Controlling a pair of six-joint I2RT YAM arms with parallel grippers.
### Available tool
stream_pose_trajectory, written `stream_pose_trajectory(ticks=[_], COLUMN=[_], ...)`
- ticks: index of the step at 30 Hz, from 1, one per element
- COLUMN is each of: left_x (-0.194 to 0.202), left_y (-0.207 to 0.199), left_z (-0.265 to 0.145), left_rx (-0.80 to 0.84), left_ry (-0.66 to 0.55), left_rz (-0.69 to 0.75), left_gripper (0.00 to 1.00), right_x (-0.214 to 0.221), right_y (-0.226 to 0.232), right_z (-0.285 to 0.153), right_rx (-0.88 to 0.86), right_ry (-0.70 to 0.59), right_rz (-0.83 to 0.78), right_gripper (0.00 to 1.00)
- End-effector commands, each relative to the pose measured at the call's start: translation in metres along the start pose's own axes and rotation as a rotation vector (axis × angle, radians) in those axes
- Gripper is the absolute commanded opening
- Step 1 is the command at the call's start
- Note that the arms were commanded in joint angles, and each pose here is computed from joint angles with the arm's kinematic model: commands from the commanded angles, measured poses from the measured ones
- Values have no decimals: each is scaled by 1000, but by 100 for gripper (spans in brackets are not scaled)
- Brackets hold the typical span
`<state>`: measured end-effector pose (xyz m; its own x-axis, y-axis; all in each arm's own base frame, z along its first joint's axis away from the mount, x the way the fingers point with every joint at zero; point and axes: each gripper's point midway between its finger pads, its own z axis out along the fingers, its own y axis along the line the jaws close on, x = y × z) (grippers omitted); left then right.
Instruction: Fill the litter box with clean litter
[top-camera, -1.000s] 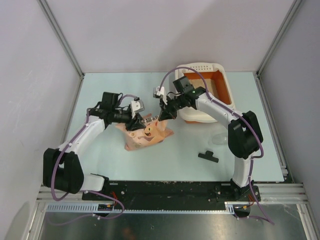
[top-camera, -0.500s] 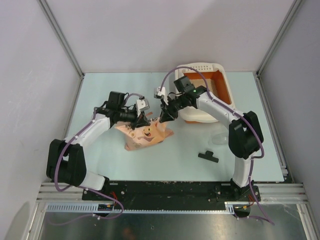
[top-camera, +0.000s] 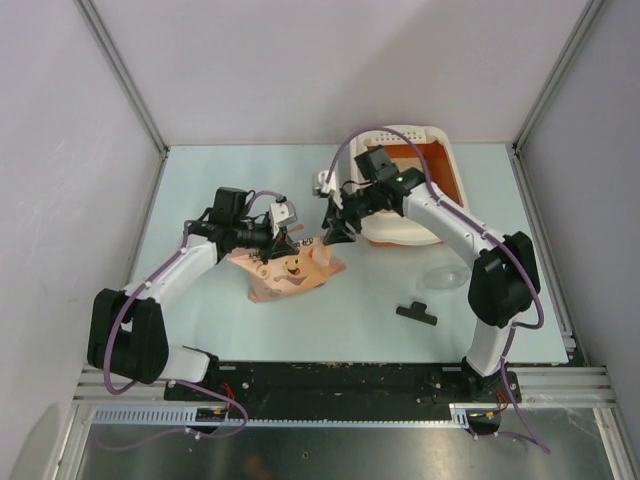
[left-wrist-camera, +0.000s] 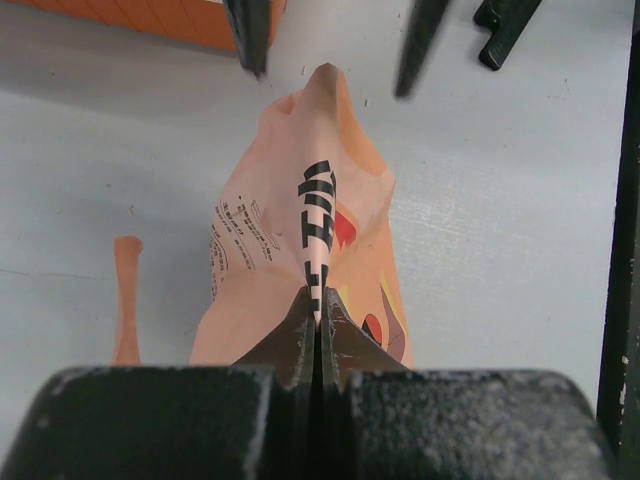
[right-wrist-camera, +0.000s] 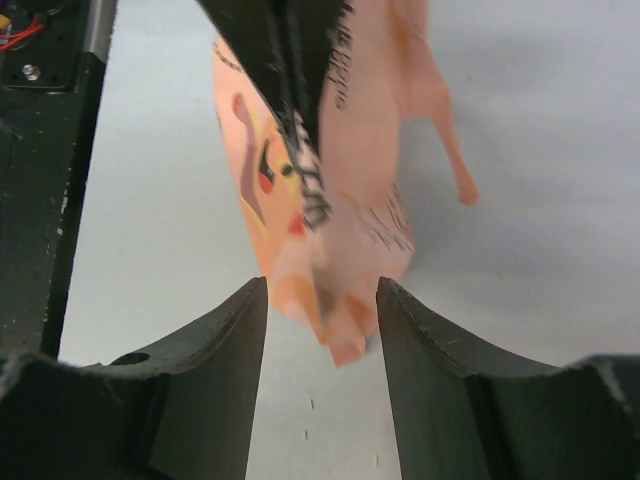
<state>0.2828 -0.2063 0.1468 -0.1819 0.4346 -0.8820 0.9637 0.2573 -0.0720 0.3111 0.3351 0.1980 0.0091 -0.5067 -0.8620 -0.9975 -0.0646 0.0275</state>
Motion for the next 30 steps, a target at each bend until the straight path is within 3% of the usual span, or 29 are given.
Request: stream_pose_trajectory(ticks=[1, 9, 15, 25, 26, 30], left_x=[-10, -11, -14, -16, -16, -16], left_y=[-3, -2, 4, 6, 7, 11], left_z=[-5, -4, -5, -4, -4, -5], left_rx=[-8, -6, -5, 8, 8, 1], left_ry=[-18, -19, -29, -42, -43, -45], left_rz=[-12, -15, -37, -76, -81, -87], left_gripper=[0, 0, 0, 0, 0, 0], right_x=[-23, -28, -25, -22, -21, -19], right_y=[4, -17, -7, -4, -5, -10], right_z=[22, 30, 34, 52, 52, 50], right_rx=[-6, 76, 19, -35, -35, -26], right_ry=[-43, -84, -92, -97, -95, -96], right_rz=[-106, -65, -30, 12, 16, 31], right_gripper=[52, 38, 45, 43, 41, 17])
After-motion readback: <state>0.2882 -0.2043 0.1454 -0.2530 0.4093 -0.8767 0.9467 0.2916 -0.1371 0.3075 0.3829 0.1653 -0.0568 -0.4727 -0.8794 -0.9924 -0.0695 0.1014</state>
